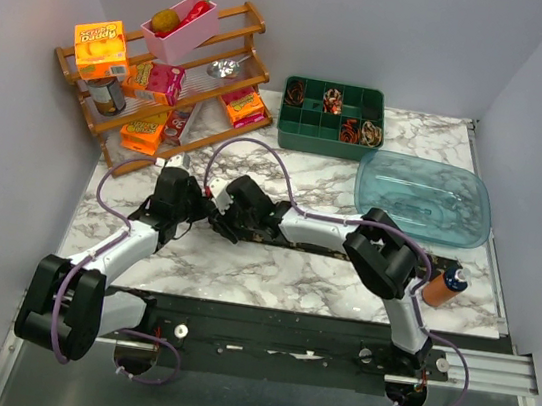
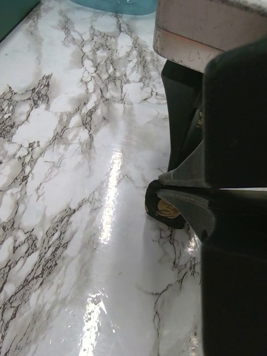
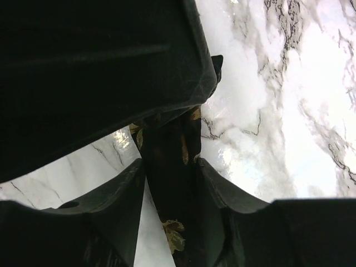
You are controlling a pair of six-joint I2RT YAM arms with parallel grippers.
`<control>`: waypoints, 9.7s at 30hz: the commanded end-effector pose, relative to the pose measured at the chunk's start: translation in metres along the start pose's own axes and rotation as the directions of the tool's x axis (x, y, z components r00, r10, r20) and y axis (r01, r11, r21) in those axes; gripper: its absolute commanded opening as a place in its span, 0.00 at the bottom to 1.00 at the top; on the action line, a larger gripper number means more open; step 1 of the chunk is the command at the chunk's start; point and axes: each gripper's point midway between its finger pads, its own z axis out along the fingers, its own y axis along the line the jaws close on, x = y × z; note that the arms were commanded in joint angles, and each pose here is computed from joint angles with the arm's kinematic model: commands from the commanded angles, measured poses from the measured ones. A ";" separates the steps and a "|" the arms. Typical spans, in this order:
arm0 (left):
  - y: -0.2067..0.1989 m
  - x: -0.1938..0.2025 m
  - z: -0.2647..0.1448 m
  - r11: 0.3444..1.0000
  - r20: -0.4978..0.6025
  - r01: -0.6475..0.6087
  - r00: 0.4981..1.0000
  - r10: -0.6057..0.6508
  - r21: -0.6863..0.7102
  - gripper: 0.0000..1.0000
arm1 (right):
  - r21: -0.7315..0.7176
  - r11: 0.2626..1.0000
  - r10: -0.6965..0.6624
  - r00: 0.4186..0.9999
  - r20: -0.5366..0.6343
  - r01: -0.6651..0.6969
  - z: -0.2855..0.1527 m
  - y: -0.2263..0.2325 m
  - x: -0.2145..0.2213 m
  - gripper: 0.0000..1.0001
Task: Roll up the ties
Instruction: Roll the tie at the center of the board.
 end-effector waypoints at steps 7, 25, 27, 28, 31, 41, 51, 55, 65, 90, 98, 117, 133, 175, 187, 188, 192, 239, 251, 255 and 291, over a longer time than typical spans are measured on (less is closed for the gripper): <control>-0.024 0.002 -0.002 0.990 0.004 -0.011 1.000 0.011 0.144 0.00 | 0.045 0.998 0.043 0.989 -0.144 -0.037 0.016 -0.001 0.048 0.46; -0.026 0.030 -0.004 0.979 -0.009 -0.052 0.998 0.054 0.196 0.00 | 0.087 0.988 0.135 0.986 -0.098 -0.126 0.017 -0.008 0.030 0.31; -0.024 0.031 -0.004 0.981 -0.005 -0.054 0.998 0.055 0.189 0.00 | 0.086 0.988 0.138 0.986 -0.093 -0.130 0.015 -0.009 0.028 0.31; -0.023 0.034 -0.004 0.981 -0.009 -0.056 0.998 0.059 0.187 0.00 | 0.087 0.987 0.141 0.986 -0.094 -0.132 0.014 -0.010 0.029 0.32; -0.021 0.037 -0.002 0.982 -0.011 -0.048 0.999 0.051 0.185 0.00 | 0.075 0.988 0.139 0.987 -0.078 -0.133 0.008 -0.008 0.022 0.32; -0.011 0.028 0.009 0.993 0.031 0.000 0.999 -0.004 0.115 0.00 | -0.013 0.994 0.108 0.992 0.068 -0.107 -0.040 0.004 -0.031 0.69; -0.016 0.015 0.007 0.995 0.051 -0.021 0.999 0.016 0.099 0.00 | 0.070 0.992 0.094 0.989 0.114 -0.102 -0.073 -0.009 -0.041 0.80; -0.021 0.022 0.012 0.991 0.025 0.006 1.000 -0.009 0.136 0.00 | 0.099 0.988 0.106 0.989 0.099 -0.116 -0.077 -0.013 -0.030 0.75; -0.030 0.036 0.021 0.980 -0.022 0.043 0.999 -0.040 0.196 0.00 | 0.132 0.968 0.200 0.974 0.109 -0.213 -0.079 -0.024 -0.014 0.21; -0.032 0.064 0.017 0.978 -0.044 0.024 0.999 -0.015 0.206 0.00 | 0.069 0.937 0.349 0.931 -0.107 -0.343 -0.012 -0.015 0.049 0.01; -0.030 0.073 0.016 0.977 -0.055 0.033 0.998 -0.022 0.212 0.01 | 0.073 0.924 0.382 0.918 -0.102 -0.376 -0.015 -0.025 0.050 0.01; -0.022 0.088 0.018 0.970 -0.061 0.092 0.995 -0.080 0.223 0.60 | 0.061 0.931 0.359 0.933 0.025 -0.360 -0.048 -0.046 -0.006 0.01; -0.049 0.052 0.012 0.952 0.030 0.129 0.989 -0.143 0.277 0.54 | 0.048 0.934 0.351 0.936 0.036 -0.353 -0.072 -0.040 -0.006 0.01; -0.022 0.021 0.014 0.968 0.064 0.113 0.989 -0.130 0.222 0.36 | -0.140 0.922 0.366 0.931 0.011 -0.361 -0.045 -0.009 -0.012 0.01; -0.014 0.037 0.014 0.965 -0.006 0.088 0.996 -0.089 0.248 0.71 | -0.011 0.926 0.374 0.923 -0.085 -0.377 -0.019 -0.023 0.037 0.01; -0.013 0.040 0.016 0.964 -0.013 0.092 0.996 -0.092 0.250 0.71 | -0.009 0.926 0.375 0.922 -0.090 -0.378 -0.018 -0.023 0.040 0.01; -0.006 0.059 0.021 0.959 -0.071 0.130 0.991 -0.116 0.252 0.65 | -0.012 0.924 0.378 0.920 -0.100 -0.381 -0.016 -0.022 0.044 0.01; -0.042 0.031 0.012 0.970 0.047 -0.085 0.996 0.077 0.228 0.00 | -0.051 0.914 0.398 0.915 -0.060 -0.401 -0.003 -0.029 0.018 0.01; 0.004 0.008 0.005 0.987 0.087 -0.132 0.986 0.140 -0.095 0.00 | -0.102 0.915 0.396 0.918 0.031 -0.391 -0.043 -0.027 -0.015 0.01; 0.013 -0.002 -0.002 0.973 0.098 -0.154 0.980 0.172 -0.171 0.00 | -0.084 0.925 0.377 0.922 0.088 -0.370 -0.066 -0.034 -0.031 0.01; -0.006 0.006 0.022 0.822 -0.028 -0.410 0.900 0.435 -0.394 0.00 | 0.039 0.887 0.461 0.887 -0.008 -0.461 -0.063 -0.062 0.034 0.01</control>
